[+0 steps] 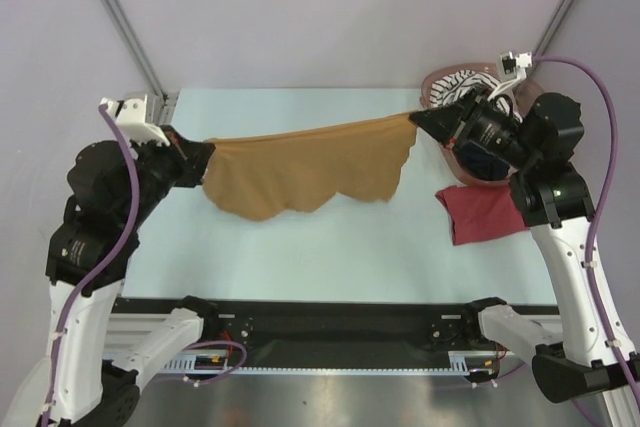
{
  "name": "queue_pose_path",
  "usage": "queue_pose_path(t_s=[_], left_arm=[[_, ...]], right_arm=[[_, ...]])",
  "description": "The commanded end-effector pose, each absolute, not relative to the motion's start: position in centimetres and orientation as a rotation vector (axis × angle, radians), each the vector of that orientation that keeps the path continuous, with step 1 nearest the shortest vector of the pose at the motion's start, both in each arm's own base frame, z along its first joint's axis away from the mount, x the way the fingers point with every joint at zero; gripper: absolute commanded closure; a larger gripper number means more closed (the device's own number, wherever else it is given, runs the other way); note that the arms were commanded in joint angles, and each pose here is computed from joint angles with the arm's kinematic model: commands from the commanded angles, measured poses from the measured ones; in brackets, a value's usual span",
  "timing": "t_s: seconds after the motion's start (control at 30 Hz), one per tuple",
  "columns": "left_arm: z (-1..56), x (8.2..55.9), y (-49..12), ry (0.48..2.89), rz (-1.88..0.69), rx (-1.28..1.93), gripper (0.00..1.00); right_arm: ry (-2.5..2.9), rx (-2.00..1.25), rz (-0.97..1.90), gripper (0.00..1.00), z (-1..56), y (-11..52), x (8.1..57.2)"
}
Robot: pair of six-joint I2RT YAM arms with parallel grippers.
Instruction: Fold and stack the tank tops
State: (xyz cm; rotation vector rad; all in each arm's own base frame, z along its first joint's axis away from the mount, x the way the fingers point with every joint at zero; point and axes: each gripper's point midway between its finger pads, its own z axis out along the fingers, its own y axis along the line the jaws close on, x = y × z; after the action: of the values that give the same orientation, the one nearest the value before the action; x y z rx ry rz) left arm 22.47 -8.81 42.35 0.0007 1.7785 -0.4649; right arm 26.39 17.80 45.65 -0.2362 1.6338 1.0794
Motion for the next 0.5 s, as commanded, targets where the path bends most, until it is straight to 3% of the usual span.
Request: queue_pose_path(t_s=[0.0, 0.23, 0.47], left_arm=[[47.7, 19.3, -7.8, 1.580, -0.468, 0.059, 1.00], [50.6, 12.4, -8.2, 1.413, -0.575, 0.197, 1.00], [50.3, 11.0, -8.5, 1.438, -0.623, 0.208, 1.00]], right_arm=[[1.454, -0.341, 1.051, 1.00, 50.7, 17.3, 22.5], [1.313, -0.453, 1.091, 1.00, 53.3, 16.9, 15.1], [1.308, -0.448, 1.146, 1.00, 53.2, 16.5, 11.2]])
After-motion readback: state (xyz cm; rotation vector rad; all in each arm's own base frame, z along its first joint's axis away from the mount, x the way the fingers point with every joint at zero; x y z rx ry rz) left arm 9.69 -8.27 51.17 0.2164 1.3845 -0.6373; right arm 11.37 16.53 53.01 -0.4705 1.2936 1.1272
